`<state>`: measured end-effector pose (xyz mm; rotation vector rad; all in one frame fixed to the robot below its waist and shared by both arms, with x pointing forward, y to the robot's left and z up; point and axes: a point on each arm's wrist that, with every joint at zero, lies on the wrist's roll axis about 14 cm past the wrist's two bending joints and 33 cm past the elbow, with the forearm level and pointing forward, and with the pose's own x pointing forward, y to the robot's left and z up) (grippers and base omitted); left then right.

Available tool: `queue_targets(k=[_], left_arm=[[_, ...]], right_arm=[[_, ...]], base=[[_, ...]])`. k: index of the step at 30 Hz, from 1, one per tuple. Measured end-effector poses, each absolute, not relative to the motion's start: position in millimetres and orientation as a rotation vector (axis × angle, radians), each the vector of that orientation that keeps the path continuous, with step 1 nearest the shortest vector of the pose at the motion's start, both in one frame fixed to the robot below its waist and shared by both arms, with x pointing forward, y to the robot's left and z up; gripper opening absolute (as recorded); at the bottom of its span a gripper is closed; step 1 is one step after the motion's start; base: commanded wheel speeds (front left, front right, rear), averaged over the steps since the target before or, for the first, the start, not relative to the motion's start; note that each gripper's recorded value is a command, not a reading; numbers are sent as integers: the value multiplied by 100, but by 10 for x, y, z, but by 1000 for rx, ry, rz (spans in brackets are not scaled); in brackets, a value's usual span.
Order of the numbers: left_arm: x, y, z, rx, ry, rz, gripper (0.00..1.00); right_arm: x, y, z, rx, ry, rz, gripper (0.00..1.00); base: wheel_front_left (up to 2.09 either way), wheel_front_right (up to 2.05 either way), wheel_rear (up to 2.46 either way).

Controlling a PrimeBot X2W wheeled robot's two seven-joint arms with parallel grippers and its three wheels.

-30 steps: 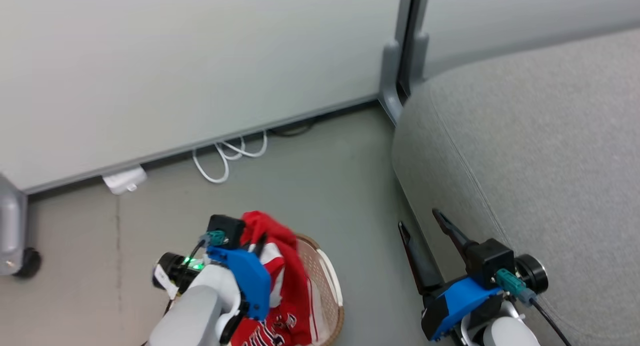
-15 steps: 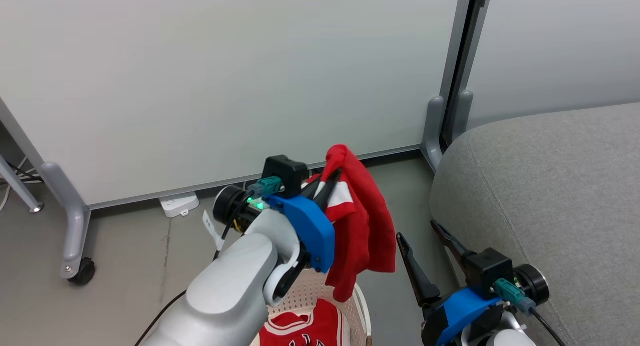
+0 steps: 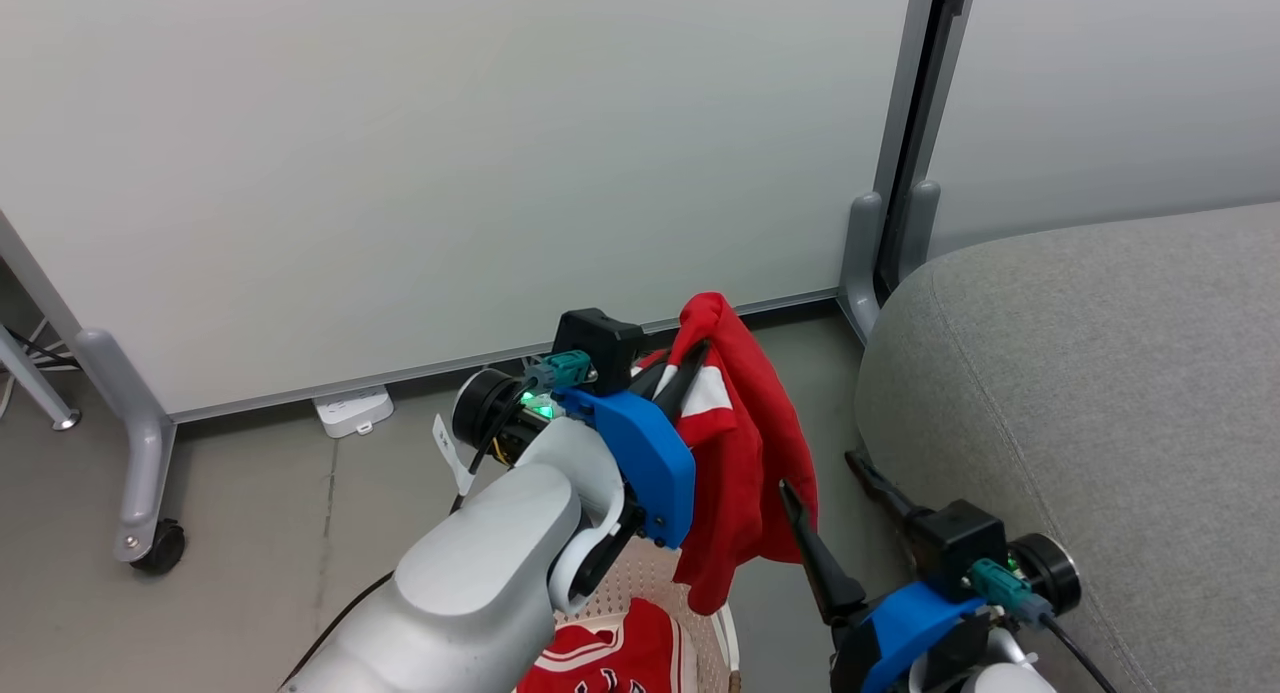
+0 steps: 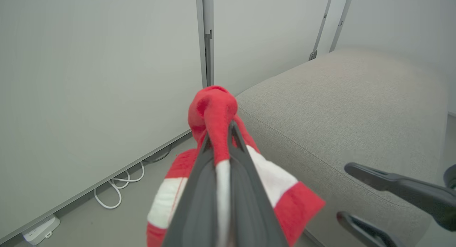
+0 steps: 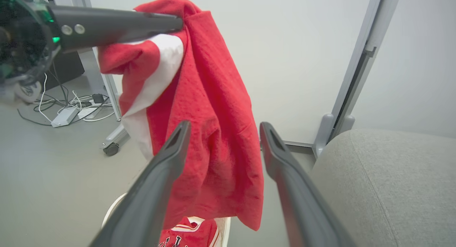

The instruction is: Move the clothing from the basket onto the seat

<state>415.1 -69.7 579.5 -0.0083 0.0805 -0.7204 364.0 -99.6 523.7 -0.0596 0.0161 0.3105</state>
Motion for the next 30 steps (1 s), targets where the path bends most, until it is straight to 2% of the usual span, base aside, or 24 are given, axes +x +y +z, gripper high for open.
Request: queue_targets(k=[22, 23, 24, 25, 30], left_arm=[[4043, -799, 5815, -31, 95, -782, 0], [4044, -804, 5831, -32, 92, -784, 0], [4042, -808, 5840, -34, 91, -784, 0], [4040, -806, 5841, -34, 90, -784, 0], [4025, -813, 5829, -35, 93, -787, 0]], right_arm=[[4092, -527, 4903, -100, 206, 473, 100], [4099, -516, 4879, -102, 218, 478, 97], [4104, -510, 4857, -105, 226, 481, 28], [4107, -497, 4855, -106, 224, 485, 0], [4121, -506, 4839, -118, 217, 488, 0]], base=[[0, 0, 0], [0, 0, 0], [0, 0, 0], [0, 0, 0], [0, 0, 0]])
